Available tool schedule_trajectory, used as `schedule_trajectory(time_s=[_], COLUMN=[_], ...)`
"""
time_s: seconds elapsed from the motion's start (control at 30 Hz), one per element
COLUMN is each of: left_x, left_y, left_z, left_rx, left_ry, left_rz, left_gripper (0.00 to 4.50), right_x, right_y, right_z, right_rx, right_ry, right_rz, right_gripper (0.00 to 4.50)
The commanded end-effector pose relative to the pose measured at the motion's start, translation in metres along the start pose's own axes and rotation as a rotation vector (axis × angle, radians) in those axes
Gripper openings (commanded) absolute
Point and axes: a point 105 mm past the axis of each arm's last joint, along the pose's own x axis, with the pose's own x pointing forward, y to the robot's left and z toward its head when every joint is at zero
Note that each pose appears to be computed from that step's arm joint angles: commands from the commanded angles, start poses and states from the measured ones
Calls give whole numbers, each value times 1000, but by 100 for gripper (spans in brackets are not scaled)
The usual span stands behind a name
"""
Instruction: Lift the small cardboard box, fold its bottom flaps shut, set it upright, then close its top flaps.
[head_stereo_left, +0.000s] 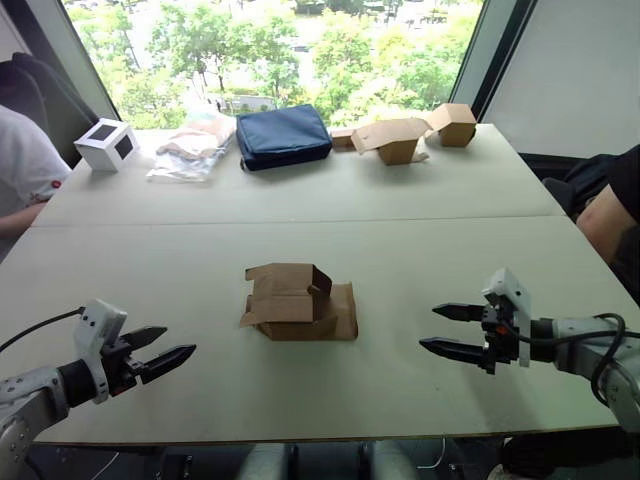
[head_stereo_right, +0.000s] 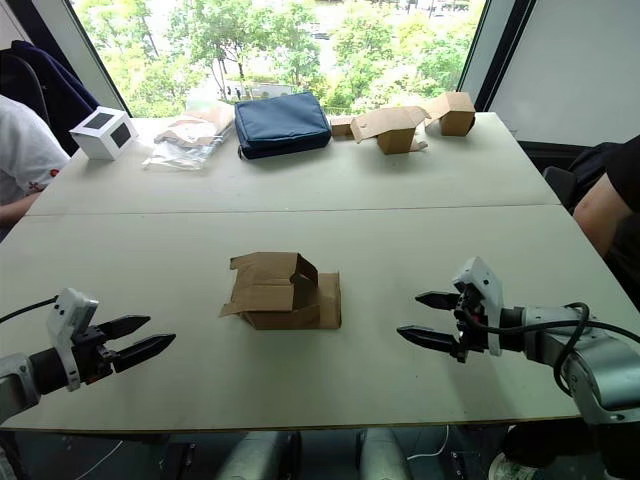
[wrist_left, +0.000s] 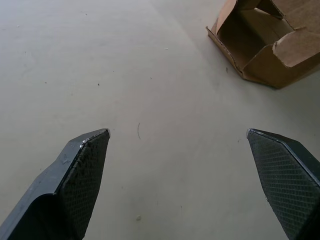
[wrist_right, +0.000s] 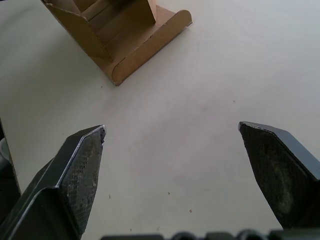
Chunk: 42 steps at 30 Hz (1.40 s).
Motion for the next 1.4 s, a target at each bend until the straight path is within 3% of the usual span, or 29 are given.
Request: schedule_trajectory(time_s=[0.03,0.7,1.07,1.27,1.4], left_x=[-4,-4,3,0,1], left_y=[2,10,28,31,-2], left_z=[11,16,21,27,38], left_rx=[40,44,177,-1,-269], left_ry=[-43,-71,-26,-11,-1], left_rz=[11,28,145,82,-223], left_gripper=[450,450,450,450,450], right_x=[0,1,6,6,16], right_y=[1,2,-2,3,28], right_z=[7,8,8,20,37], right_rx=[-32,-34,-45,-95,-168], right_ry=[-19,-29,-25,-38,-63], right_rz=[8,6,-6,-2,63], right_gripper=[445,445,445,445,445])
